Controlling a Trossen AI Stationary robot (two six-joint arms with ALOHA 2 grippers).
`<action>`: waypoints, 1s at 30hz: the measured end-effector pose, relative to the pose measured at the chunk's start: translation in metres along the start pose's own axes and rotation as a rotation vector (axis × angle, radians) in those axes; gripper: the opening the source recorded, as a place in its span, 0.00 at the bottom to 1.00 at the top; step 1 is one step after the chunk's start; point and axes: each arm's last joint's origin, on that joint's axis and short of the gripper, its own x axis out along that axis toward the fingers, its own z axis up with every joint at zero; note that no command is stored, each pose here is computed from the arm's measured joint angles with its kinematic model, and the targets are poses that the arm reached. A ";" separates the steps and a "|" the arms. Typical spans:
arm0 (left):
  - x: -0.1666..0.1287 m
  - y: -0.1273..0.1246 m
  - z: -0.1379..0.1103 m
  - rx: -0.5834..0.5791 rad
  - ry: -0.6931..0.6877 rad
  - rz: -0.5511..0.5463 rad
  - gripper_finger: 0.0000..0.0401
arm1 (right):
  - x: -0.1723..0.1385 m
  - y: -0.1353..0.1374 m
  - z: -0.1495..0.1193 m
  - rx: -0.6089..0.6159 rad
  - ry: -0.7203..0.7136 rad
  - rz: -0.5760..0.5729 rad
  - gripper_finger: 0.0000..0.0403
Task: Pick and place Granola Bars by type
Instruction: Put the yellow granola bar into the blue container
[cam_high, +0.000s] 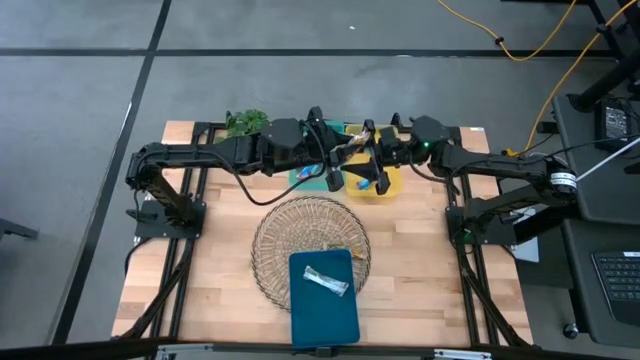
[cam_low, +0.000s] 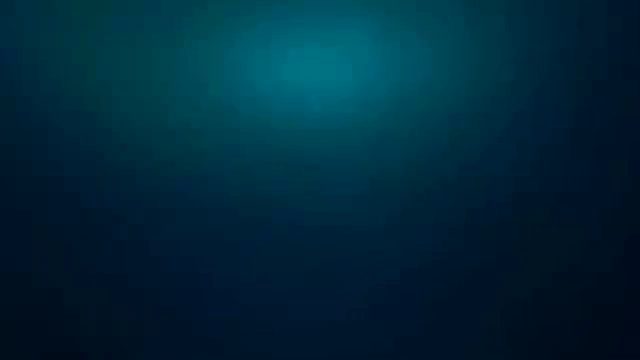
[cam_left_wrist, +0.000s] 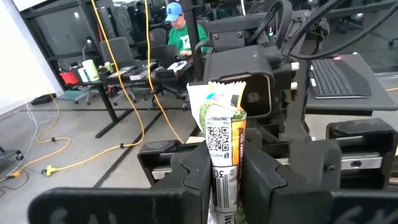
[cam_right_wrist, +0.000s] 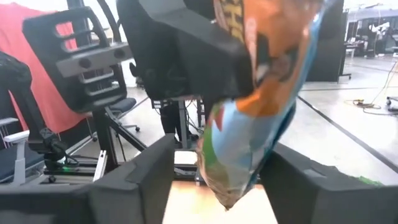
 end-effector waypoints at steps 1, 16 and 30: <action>0.000 0.000 0.000 0.000 0.000 0.000 0.14 | 0.000 0.000 -0.001 0.000 0.007 -0.001 0.50; -0.001 -0.002 -0.001 0.013 0.015 -0.033 0.20 | 0.000 0.000 -0.002 0.007 0.020 -0.001 0.12; -0.053 -0.004 0.011 0.032 0.126 -0.028 0.37 | -0.003 0.002 -0.004 -0.003 0.063 0.018 0.12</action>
